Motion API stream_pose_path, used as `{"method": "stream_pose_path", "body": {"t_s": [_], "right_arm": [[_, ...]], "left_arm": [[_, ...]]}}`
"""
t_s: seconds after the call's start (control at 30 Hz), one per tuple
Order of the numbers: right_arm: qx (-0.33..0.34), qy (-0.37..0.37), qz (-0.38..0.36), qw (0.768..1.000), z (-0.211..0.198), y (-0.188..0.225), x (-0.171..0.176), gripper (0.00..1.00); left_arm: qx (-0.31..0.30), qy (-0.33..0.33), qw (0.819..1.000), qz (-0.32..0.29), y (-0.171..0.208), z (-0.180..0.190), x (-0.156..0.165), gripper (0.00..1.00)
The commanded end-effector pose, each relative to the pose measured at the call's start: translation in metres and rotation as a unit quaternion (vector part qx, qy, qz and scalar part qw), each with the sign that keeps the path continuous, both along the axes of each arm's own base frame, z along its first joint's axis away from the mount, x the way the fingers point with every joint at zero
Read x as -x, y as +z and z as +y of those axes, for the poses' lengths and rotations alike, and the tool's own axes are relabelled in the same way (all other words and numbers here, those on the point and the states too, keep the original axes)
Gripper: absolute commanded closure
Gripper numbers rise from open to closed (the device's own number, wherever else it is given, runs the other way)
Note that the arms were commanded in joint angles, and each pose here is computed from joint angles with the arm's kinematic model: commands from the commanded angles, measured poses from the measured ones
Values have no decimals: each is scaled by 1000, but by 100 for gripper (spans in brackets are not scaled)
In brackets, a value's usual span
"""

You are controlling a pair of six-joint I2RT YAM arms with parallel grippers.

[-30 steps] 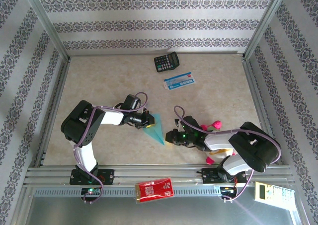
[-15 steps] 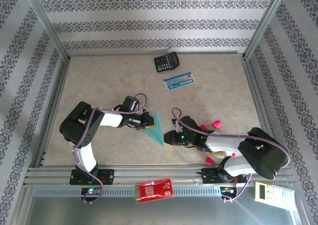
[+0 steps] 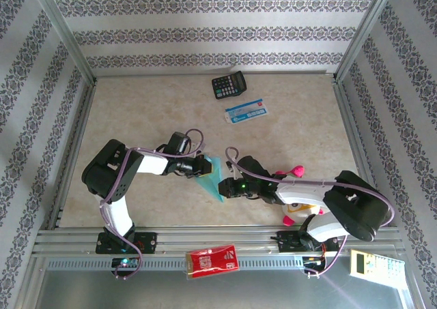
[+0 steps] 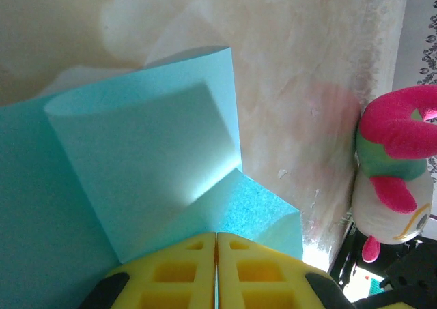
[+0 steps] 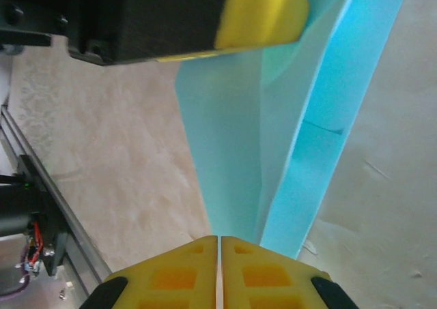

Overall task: Fold a paper plane with a square sheet of paper (pick it up from the middle)
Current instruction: Fourth fold the wing at the center of the table.

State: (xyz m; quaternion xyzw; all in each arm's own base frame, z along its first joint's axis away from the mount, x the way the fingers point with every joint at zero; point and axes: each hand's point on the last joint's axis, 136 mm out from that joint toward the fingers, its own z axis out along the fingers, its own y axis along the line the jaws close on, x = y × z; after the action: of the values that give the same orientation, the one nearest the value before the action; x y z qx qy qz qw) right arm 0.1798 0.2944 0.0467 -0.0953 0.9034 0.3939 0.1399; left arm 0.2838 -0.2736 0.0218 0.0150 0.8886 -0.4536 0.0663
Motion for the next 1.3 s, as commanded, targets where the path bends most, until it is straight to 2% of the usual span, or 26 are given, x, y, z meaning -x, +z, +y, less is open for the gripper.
{"method": "stream_pose_path", "body": {"t_s": [0.0,0.43,1.27], "right_arm": [[12,7,-6,1000,2,-4,0,90],[35,4,7,999,-1,-22,0,92],[40,16,19,999,4,-27,2,92]], "left_arm": [[-28,-5,1000,14,-23,9,6,89],[-35,-8,999,16,-27,10,7,89],[-43,-2,999,19,-30,13,8,89]]}}
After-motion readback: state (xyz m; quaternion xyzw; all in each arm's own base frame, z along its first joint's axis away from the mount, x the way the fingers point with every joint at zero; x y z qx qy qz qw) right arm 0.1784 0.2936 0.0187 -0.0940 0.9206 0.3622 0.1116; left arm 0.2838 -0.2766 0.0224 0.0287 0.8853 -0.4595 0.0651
